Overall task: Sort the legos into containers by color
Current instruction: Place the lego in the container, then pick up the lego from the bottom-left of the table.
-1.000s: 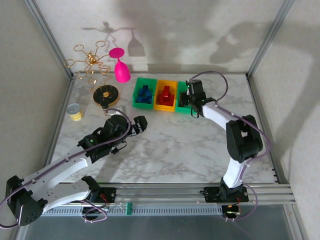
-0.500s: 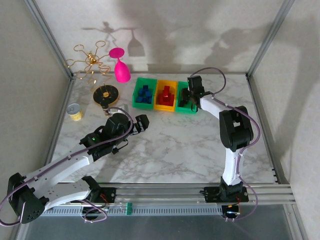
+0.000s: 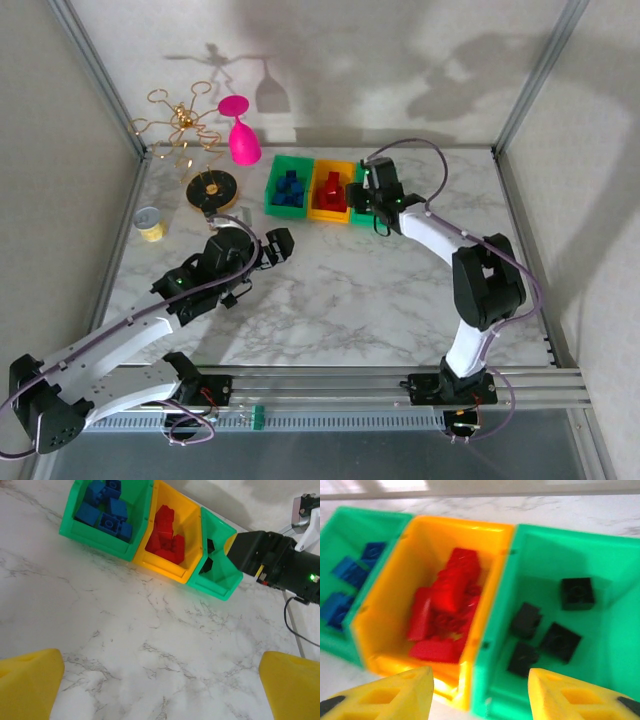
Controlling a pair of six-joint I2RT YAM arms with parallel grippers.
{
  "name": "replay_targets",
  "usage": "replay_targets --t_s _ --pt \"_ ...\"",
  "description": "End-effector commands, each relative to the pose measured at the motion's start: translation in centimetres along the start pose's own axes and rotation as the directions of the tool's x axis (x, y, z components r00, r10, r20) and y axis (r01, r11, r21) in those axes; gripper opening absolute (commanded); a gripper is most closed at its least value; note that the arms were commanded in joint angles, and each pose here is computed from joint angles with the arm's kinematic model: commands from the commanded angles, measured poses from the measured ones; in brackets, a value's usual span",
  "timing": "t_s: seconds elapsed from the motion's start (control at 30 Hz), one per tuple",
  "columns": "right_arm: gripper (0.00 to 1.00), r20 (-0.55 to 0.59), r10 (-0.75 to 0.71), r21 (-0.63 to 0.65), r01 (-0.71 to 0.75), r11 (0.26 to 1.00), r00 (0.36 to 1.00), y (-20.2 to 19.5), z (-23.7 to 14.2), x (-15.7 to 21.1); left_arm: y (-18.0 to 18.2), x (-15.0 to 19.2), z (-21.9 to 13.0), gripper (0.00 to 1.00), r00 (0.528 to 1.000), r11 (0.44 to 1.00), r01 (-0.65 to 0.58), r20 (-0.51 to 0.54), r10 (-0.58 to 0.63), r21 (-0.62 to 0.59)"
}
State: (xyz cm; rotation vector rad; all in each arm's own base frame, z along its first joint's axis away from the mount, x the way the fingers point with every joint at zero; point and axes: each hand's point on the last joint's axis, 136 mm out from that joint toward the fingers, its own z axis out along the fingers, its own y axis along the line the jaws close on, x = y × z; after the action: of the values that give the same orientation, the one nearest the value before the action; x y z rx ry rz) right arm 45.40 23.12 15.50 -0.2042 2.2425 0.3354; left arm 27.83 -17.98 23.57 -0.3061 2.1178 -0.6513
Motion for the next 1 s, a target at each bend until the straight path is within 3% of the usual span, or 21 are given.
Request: replay_targets --t_s 0.0,0.2,0.6,0.97 --pt "0.54 -0.018 -0.029 -0.103 0.027 0.994 0.999 3.9 -1.4 1.8 0.8 -1.1 -1.3 1.0 0.999 0.999 0.0 0.037 0.001 -0.035" --pt "0.58 -0.054 -0.077 -0.244 0.061 0.968 0.996 9.9 -2.4 5.4 2.9 -0.8 -3.1 1.0 0.999 0.996 0.03 0.046 -0.026 -0.084" --pt "0.69 -0.056 -0.283 -0.536 0.21 0.818 0.958 23.9 -2.5 13.8 7.0 -1.0 -7.1 1.0 0.991 0.972 0.11 0.094 -0.092 -0.207" --pt "0.75 -0.034 -0.382 -0.607 0.285 0.742 0.923 32.0 -3.4 19.1 9.8 -1.5 -10.1 1.0 0.978 0.937 0.184 0.155 -0.143 -0.296"
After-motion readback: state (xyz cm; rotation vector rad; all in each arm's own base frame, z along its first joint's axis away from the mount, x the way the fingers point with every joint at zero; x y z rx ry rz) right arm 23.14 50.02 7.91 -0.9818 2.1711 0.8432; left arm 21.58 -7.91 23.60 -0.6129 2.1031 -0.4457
